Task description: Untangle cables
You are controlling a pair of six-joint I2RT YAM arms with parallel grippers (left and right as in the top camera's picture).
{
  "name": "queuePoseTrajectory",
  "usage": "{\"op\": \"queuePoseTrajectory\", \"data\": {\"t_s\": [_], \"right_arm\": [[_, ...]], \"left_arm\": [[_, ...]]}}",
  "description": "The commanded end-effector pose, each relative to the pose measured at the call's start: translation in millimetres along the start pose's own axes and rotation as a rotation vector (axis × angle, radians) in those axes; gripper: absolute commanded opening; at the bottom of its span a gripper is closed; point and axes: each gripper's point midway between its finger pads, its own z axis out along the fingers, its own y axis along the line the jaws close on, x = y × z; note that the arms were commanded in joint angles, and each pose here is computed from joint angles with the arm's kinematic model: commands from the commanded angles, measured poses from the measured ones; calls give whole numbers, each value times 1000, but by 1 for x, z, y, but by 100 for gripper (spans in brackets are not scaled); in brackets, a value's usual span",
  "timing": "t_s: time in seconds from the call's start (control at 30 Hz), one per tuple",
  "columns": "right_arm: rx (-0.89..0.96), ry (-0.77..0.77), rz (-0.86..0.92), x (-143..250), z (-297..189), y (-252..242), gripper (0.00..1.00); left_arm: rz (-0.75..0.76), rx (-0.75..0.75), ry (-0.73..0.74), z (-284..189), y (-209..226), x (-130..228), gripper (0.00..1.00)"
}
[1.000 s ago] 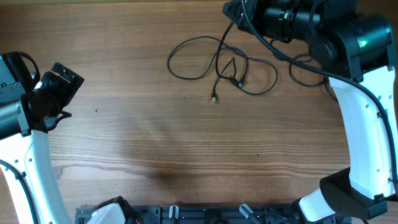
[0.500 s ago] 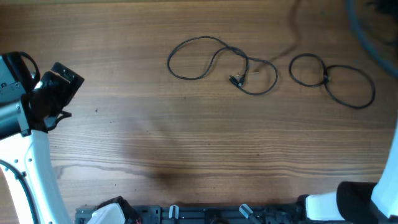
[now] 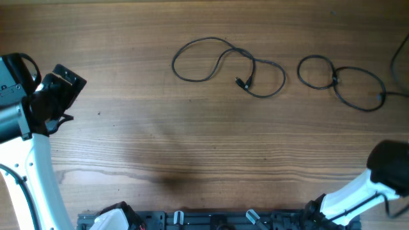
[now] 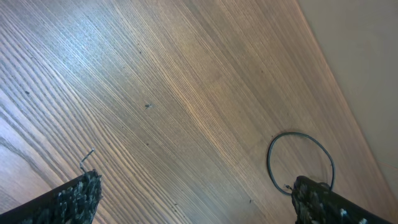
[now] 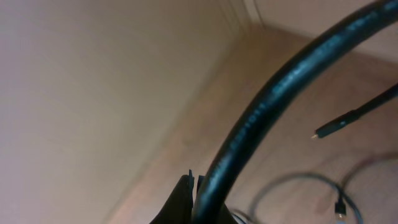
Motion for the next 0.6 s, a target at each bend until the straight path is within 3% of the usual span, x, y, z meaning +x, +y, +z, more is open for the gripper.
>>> {"op": "queuePoseTrajectory", "data": {"t_s": [0.0,0.03,0.1,0.13,0.17,0.33,0.5,0.57], "right_arm": [[145,158,14,40,67,-41,13],[188,230,13,59,88,-56,26],[247,328,21,87,113,-76,43],[267,362,23,97,122,-84,61],[279,380,25,102,126,-88,68],[203,389,-19,99,116,-72,72],[-276,492,-267,124,77,29,71],[-339,529,-383,150,64,57,72]], "left_arm": [[-5,-3,-11,-1,1,-3,100],[-5,-3,-11,-1,1,-3,100],[-5,-3,-11,-1,1,-3,100],[-5,-3,-11,-1,1,-3,100],[-5,-3,-11,-1,1,-3,100],[-5,-3,-11,-1,1,-3,100],[-5,-3,-11,-1,1,-3,100],[-5,-3,-11,-1,1,-3,100]]}}
